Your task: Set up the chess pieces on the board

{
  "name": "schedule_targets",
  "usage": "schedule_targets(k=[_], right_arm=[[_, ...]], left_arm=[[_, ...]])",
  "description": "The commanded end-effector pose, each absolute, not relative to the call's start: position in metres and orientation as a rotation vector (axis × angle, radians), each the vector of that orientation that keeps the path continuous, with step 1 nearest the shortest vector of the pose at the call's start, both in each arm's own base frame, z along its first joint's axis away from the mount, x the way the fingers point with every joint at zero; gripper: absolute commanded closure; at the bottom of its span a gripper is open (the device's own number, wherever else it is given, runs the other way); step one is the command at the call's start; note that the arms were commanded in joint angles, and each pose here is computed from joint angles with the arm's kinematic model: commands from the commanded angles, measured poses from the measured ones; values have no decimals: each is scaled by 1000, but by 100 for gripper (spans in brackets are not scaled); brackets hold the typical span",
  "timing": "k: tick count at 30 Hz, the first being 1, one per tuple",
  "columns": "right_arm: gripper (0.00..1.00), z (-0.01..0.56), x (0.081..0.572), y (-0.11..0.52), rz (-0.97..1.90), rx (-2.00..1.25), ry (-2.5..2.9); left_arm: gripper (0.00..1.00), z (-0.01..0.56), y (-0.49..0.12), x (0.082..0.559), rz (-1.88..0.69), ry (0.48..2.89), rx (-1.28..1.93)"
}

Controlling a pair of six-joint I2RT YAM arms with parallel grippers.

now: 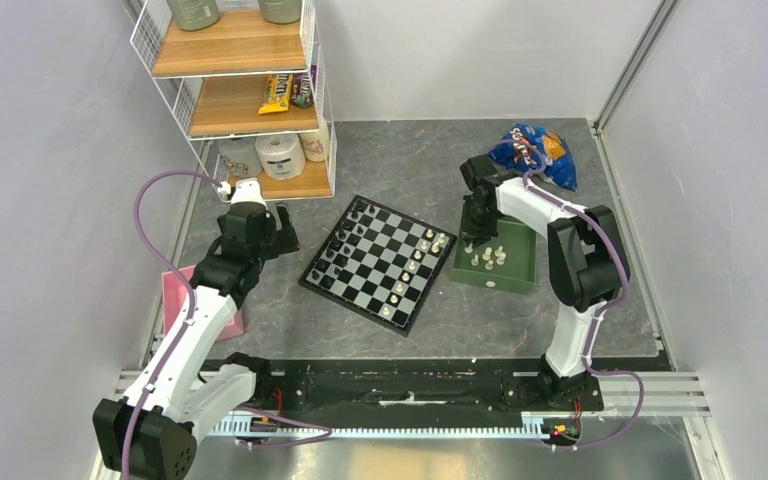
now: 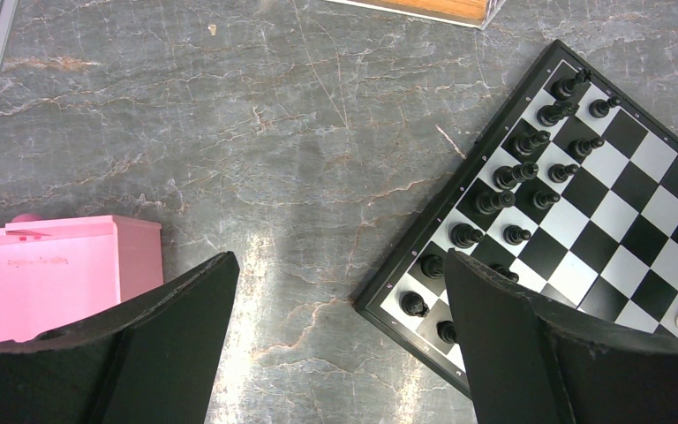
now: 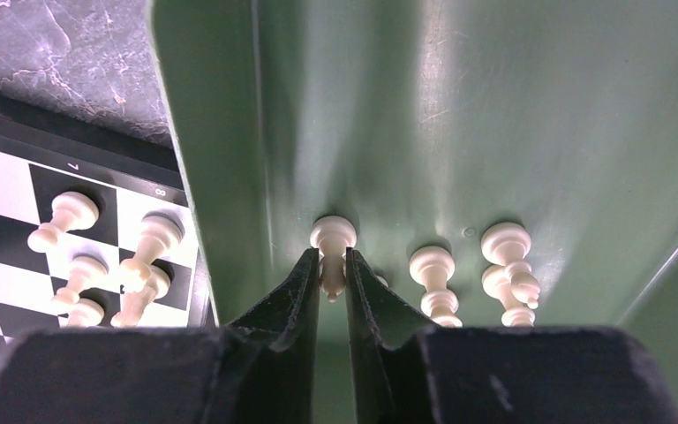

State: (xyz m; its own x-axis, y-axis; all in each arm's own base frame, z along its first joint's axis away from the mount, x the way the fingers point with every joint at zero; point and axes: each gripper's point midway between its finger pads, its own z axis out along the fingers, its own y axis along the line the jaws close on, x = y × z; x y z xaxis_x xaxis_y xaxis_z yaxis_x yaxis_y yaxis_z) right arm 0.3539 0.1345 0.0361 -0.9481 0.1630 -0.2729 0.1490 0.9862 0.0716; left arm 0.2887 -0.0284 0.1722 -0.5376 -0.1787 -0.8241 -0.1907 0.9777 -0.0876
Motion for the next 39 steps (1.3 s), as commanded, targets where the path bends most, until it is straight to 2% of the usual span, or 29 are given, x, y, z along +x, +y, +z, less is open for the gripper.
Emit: schedule_targets(k=[1,4,6,17,25,32,39], right_arm=[[81,48,370,139,81,209,2793],[90,53,371,138,82,205,2779],[91,59,371,137,78,201,2765],[92,112,364,133,89,184,2674],[92,147,357,170,211,94,2620],[92,130,340,219,263,-31,2678],[92,104,327,234,231,-75,2744]], left_arm=[[6,183,-29,293,3,2119,-247],[6,183,-29,293,4,2120,-247],[6,183,-29,293,4,2119,-248],[6,183,-30,293,1,2118,-247],[6,183,-29,293,2,2119,-247],[6,183,-30,293,0,2119,-246],[6,184,-29,292,5,2115,-249]])
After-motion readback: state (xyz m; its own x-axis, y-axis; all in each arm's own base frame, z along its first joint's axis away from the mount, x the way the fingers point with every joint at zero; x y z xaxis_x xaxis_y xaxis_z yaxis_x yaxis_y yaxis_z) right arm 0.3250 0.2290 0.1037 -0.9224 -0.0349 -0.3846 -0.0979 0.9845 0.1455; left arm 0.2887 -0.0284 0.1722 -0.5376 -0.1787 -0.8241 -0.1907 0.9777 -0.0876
